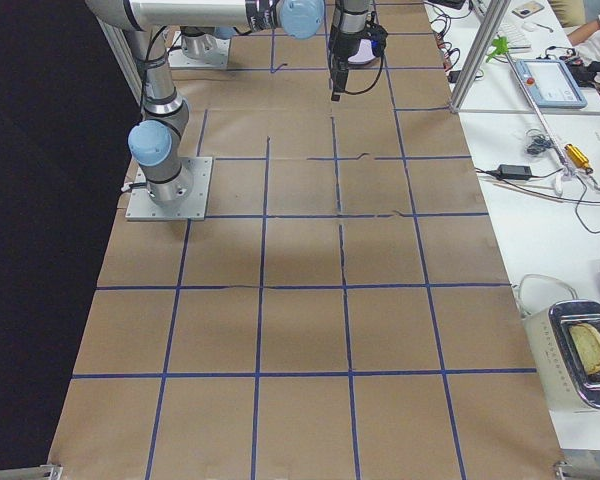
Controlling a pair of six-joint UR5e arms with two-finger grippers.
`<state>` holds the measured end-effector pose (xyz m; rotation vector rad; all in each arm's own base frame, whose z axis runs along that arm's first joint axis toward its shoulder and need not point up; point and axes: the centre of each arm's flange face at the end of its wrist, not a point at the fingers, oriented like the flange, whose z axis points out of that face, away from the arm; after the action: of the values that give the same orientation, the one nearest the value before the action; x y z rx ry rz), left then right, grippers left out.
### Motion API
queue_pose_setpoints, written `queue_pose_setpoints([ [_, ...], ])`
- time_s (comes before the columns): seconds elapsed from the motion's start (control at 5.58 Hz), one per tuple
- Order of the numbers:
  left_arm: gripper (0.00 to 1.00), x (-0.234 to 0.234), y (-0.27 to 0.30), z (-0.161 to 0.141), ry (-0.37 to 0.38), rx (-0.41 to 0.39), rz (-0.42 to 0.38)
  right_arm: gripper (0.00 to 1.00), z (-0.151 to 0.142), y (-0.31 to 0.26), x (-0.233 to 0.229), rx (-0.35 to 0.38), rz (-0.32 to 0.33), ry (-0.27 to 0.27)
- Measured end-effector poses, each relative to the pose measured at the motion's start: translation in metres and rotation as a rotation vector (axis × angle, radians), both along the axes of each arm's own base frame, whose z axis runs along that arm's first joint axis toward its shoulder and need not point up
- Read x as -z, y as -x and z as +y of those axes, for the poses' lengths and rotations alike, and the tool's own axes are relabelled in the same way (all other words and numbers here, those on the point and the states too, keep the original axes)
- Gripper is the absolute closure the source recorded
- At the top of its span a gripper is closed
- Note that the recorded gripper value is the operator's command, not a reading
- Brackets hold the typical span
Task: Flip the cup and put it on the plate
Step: 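Lower the left gripper and grasp the white cup lying on its side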
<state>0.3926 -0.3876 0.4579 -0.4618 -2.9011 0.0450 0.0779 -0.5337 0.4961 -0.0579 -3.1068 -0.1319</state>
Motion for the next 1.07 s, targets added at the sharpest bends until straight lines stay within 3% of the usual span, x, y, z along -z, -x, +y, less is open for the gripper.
queue_pose_setpoints([
  [0.18,0.01,0.033,-0.035,0.013,0.013,0.066,0.104,0.0,0.0,0.0,0.0,0.0,0.0,0.0],
  [0.36,0.01,0.073,-0.061,0.025,0.031,0.079,0.24,0.0,0.0,0.0,0.0,0.0,0.0,0.0],
  [0.72,0.01,0.157,-0.087,0.028,0.092,0.003,0.501,0.0,0.0,0.0,0.0,0.0,0.0,0.0],
  [1.07,0.02,0.229,-0.081,0.001,0.108,-0.096,0.667,0.0,0.0,0.0,0.0,0.0,0.0,0.0],
])
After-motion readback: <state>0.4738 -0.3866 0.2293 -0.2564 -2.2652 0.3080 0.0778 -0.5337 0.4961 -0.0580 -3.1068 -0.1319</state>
